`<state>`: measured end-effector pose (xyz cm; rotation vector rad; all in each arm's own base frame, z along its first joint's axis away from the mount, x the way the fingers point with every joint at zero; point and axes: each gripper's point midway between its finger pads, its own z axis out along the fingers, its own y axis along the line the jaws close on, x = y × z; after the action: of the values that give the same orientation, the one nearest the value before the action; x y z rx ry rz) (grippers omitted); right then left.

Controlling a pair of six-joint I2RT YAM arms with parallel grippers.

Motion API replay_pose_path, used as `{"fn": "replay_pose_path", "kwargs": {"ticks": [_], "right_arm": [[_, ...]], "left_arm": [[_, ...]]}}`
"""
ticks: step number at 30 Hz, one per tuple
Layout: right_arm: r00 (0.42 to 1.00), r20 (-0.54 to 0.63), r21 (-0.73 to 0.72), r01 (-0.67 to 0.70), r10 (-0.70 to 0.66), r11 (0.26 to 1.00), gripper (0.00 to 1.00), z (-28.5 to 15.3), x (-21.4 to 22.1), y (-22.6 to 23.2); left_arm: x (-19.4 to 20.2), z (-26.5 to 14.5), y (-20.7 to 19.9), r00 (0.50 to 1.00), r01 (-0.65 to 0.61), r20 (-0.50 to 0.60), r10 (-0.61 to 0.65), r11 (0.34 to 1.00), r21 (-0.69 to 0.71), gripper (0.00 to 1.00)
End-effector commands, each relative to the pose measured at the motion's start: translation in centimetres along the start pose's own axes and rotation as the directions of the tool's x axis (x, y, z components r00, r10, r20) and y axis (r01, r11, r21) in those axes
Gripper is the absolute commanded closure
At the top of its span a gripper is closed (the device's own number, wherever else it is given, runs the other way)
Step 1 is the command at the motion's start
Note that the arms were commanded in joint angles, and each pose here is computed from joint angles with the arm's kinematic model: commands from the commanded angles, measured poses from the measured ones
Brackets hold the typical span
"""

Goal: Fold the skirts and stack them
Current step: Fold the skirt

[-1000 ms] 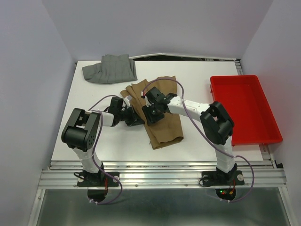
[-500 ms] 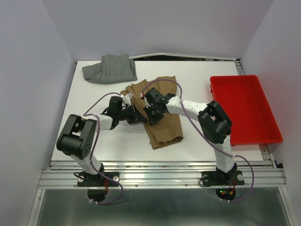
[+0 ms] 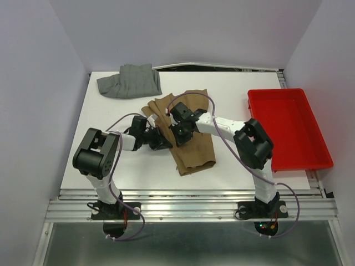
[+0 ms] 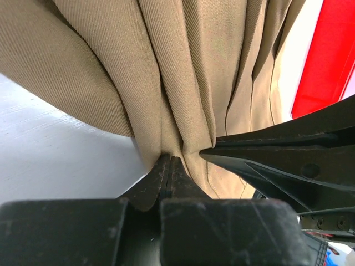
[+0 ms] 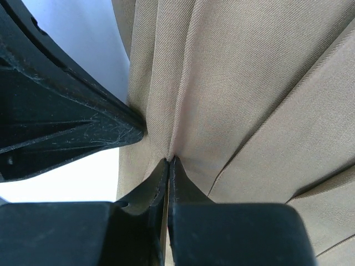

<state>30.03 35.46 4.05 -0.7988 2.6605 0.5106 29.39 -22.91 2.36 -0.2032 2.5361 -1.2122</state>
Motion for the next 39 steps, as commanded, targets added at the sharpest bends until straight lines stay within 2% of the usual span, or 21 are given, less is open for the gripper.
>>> {"fn": "replay_pose_path", "kwargs": {"ticks": [1,8,13,19,23,24,25,26,27,34,36,38,39], "right_arm": [[0.998,0.062,-0.029,0.032,-0.03,0.999,0.99,-1.9,-2.1,1.4],[0.998,0.067,-0.155,0.009,0.001,0.988,0.99,-3.7,-2.8,4.2],[0.998,0.061,-0.193,-0.015,0.027,0.981,0.99,-4.4,-2.7,5.0],[0.998,-0.011,-0.203,-0.068,0.067,0.977,0.99,-1.8,-1.1,4.7],[0.997,-0.017,-0.191,-0.076,0.074,0.979,0.99,-0.6,-1.5,4.5],[0.998,-0.008,-0.187,-0.06,0.06,0.98,0.99,-0.5,-1.7,4.4],[0.998,-0.011,-0.182,-0.059,0.058,0.982,0.99,-0.2,-1.6,4.2],[0.998,-0.012,-0.177,-0.065,0.064,0.982,0.99,0.0,-1.7,3.7],[0.997,-0.015,-0.178,-0.073,0.072,0.981,0.99,0.2,-1.6,3.2],[0.994,0.002,-0.231,-0.11,0.114,0.967,0.99,0.2,-2.1,2.1],[0.994,0.017,-0.285,-0.095,0.104,0.954,0.89,-0.6,-3.0,3.2],[0.995,0.025,-0.342,-0.087,0.102,0.936,0.6,-1.7,-3.8,4.0],[0.993,0.047,-0.362,-0.081,0.105,0.929,0.48,-2.5,-4.8,4.1]], "left_arm": [[-0.6,-0.2,0.2,0.999,-0.026,0.03,0.027,0.999,-0.028,1.0],[-0.6,0.8,1.2,1.0,0.004,-0.001,-0.004,0.998,-0.058,1.0],[-0.6,0.8,1.3,1.0,0.001,0.0,-0.001,0.998,-0.061,1.0],[-0.7,0.7,1.3,1.0,0.001,0.002,-0.001,0.998,-0.067,1.0],[-1.4,0.2,0.7,1.0,-0.017,0.009,0.018,0.997,-0.078,1.0],[-1.4,-0.3,1.0,1.0,-0.008,-0.002,0.008,0.995,-0.095,0.95],[-2.5,-1.0,-0.1,1.0,-0.015,0.022,0.017,0.996,-0.084,0.95],[-2.8,-1.7,-0.5,0.998,-0.06,0.016,0.062,0.995,-0.077,0.89],[-3.3,-2.7,-0.4,0.998,-0.061,0.005,0.062,0.993,-0.098,0.68],[-5.4,-9.8,0.3,0.999,-0.034,0.007,0.037,0.975,-0.218,0.5],[-6.5,-11.4,-0.7,0.991,-0.125,0.013,0.131,0.966,-0.225,0.48],[-7.7,-12.3,-2.5,0.974,-0.213,0.03,0.223,0.957,-0.198,0.49],[-7.8,-12.7,-3.6,0.935,-0.347,0.02,0.355,0.923,-0.166,0.53]]}}
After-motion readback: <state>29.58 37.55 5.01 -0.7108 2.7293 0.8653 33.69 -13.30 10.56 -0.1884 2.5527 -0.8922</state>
